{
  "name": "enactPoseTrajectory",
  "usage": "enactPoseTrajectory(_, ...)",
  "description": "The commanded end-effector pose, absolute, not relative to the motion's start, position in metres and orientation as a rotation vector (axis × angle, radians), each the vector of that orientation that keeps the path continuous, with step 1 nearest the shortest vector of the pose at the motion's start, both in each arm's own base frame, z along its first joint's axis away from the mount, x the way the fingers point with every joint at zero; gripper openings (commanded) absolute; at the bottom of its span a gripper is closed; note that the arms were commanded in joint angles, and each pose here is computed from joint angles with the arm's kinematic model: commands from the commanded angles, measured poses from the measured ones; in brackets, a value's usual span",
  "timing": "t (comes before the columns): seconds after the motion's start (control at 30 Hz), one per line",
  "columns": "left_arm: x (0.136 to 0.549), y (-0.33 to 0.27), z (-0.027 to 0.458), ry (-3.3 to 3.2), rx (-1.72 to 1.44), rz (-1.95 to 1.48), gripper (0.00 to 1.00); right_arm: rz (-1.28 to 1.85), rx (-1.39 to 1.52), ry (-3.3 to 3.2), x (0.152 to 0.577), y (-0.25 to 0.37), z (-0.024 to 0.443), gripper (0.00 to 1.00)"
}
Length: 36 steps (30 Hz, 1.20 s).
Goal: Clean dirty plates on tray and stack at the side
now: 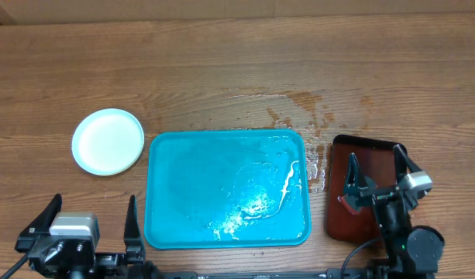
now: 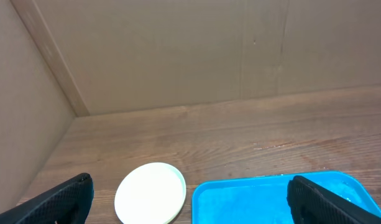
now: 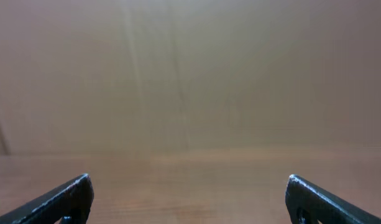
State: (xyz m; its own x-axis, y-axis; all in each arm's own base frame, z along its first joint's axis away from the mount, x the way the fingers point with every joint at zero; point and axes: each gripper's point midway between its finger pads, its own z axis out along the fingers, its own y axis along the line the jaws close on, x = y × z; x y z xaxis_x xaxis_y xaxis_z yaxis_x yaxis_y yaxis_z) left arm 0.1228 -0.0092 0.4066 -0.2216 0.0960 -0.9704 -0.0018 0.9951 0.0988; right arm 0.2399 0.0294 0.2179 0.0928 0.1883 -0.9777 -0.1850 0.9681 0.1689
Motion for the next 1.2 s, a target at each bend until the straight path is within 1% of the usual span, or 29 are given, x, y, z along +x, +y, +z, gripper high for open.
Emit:
enactPoseTrajectory(0.0,0.121,-0.009,0.407,1.786,0.079,0.103,1.00,0.295,0.151,1.502,0.244,0.015,0.198,1.00)
enactPoseTrajectory(0.23,0.121,-0.009,0.406,1.791,0.079,0.101,1.00,0.281,0.167,1.591,0.246,0.014,0.170,1.00)
enactPoseTrajectory(0.47,0.116,-0.011,0.387,1.872,0.067,0.078,1.00,0.264,0.173,1.593,0.246,0.012,0.169,1.00)
enactPoseTrajectory(0.83,0.092,-0.018,0.333,2.110,0.029,0.005,1.00,0.268,0.173,1.592,0.246,0.013,0.170,1.00)
enactPoseTrajectory(1.03,0.082,-0.021,0.317,2.187,0.016,-0.020,1.00,0.268,0.174,1.592,0.246,0.013,0.170,1.00)
enactPoseTrajectory(1.17,0.081,-0.021,0.316,2.192,0.015,-0.022,1.00,0.268,0.173,1.592,0.246,0.013,0.170,1.00)
